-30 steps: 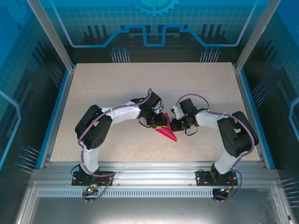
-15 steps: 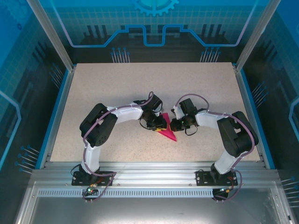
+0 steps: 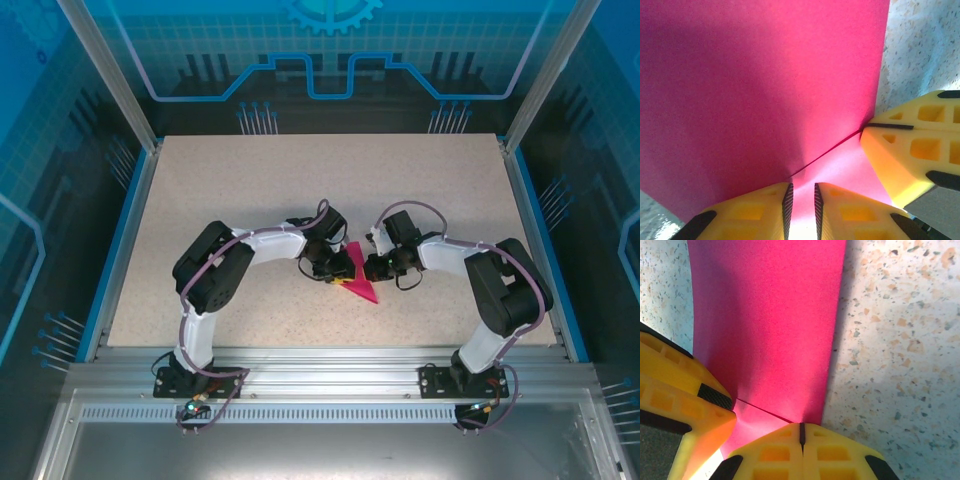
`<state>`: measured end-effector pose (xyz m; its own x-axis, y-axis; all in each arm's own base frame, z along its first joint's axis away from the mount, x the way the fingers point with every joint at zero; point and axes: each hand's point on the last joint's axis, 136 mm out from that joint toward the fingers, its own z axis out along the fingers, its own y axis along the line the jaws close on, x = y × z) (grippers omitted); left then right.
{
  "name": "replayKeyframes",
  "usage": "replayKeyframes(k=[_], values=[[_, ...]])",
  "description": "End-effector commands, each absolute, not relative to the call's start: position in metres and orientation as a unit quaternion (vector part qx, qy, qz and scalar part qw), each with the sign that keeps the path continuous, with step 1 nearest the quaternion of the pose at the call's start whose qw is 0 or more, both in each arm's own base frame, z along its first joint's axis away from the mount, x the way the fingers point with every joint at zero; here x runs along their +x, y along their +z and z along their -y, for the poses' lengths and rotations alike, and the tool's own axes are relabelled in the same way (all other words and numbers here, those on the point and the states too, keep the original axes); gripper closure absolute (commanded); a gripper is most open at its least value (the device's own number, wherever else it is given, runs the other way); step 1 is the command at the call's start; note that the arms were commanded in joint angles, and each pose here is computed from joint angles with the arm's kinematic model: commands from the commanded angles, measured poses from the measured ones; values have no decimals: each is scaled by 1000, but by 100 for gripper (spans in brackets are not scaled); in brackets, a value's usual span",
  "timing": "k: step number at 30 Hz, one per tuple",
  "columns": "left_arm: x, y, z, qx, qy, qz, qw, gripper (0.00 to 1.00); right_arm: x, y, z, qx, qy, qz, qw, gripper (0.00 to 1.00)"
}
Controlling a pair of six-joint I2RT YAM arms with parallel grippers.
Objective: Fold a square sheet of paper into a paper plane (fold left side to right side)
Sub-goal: Third fold the triangle at the center of the table.
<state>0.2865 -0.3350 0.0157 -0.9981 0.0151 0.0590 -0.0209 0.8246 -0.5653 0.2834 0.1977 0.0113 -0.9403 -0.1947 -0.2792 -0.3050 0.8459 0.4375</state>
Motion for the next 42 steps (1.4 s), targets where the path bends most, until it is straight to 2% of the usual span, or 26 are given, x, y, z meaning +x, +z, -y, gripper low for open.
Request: replayKeyframes(k=[1,7,11,14,21,26,30,42], values=[[268,-4,317,10,256,965,56,76,256,-10,-182,-117,208,-970,48,100],[268,-17,311,17,235,970,60,76,264,11,-187,-117,231,-963,71,98],[265,-21,305,21,222,973,62,77,270,39,-182,-110,241,-959,97,78],[264,-22,304,21,218,974,61,78,263,55,-178,-103,245,-959,96,73],[266,-19,305,18,218,974,56,78,223,74,-196,-88,324,-941,52,75],[266,-18,305,18,215,975,54,78,217,71,-217,-81,360,-929,16,76],[267,-18,305,18,216,975,52,78,219,58,-227,-88,346,-934,-8,76],[269,-17,305,17,214,976,49,79,203,24,-213,-58,306,-949,-56,78]])
